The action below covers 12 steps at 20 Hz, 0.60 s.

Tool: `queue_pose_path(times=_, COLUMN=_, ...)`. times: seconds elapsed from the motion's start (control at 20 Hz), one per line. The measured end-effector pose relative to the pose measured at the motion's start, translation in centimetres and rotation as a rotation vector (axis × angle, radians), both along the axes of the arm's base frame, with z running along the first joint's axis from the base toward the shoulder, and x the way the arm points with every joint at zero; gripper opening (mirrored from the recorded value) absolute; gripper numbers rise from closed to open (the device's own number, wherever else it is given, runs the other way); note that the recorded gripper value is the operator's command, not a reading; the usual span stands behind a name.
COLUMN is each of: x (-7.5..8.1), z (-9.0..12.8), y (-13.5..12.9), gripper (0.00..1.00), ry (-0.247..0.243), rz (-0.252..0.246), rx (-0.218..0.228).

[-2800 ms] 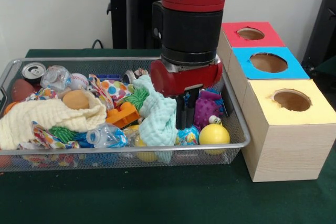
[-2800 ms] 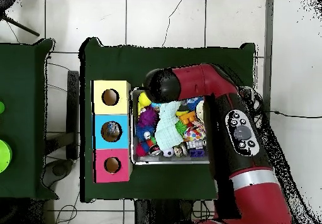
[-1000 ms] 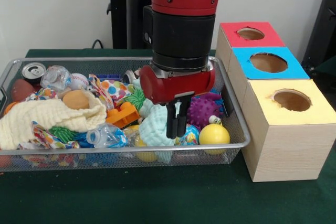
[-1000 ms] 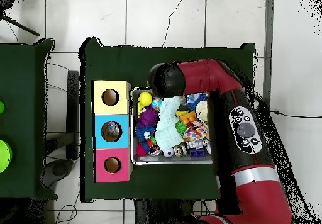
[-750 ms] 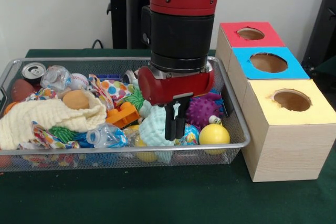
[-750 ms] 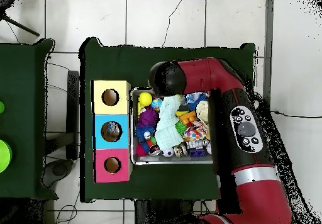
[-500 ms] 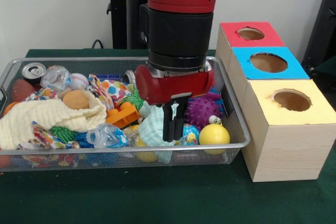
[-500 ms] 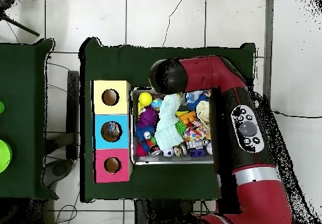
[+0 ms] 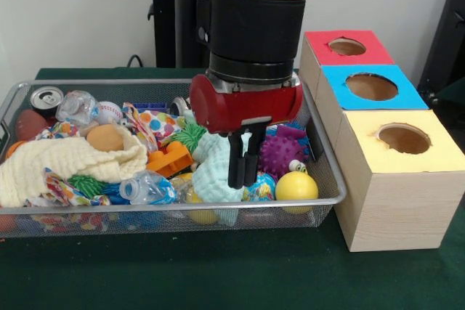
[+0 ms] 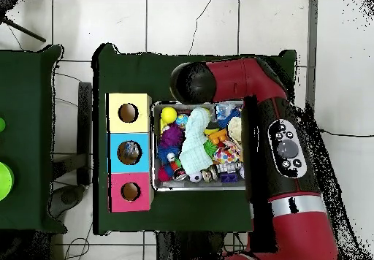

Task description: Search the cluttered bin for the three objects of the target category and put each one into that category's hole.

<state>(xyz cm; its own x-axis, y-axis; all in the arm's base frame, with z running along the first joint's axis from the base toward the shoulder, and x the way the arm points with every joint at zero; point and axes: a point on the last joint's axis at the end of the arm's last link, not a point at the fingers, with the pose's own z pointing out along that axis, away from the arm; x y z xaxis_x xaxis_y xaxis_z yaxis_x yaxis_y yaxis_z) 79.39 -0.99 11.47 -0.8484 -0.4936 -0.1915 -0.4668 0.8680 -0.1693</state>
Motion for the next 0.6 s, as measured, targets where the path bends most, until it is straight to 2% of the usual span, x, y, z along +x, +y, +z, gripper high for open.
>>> queue_pose_path(times=0.3, x=0.18, z=0.97, y=0.1, gripper=0.0, ry=-0.006, rz=0.002, rx=-0.007)
queue_pose_path(times=0.6, x=0.11, z=0.73, y=-0.03, gripper=0.0, ry=-0.003, rz=0.0, rx=-0.006)
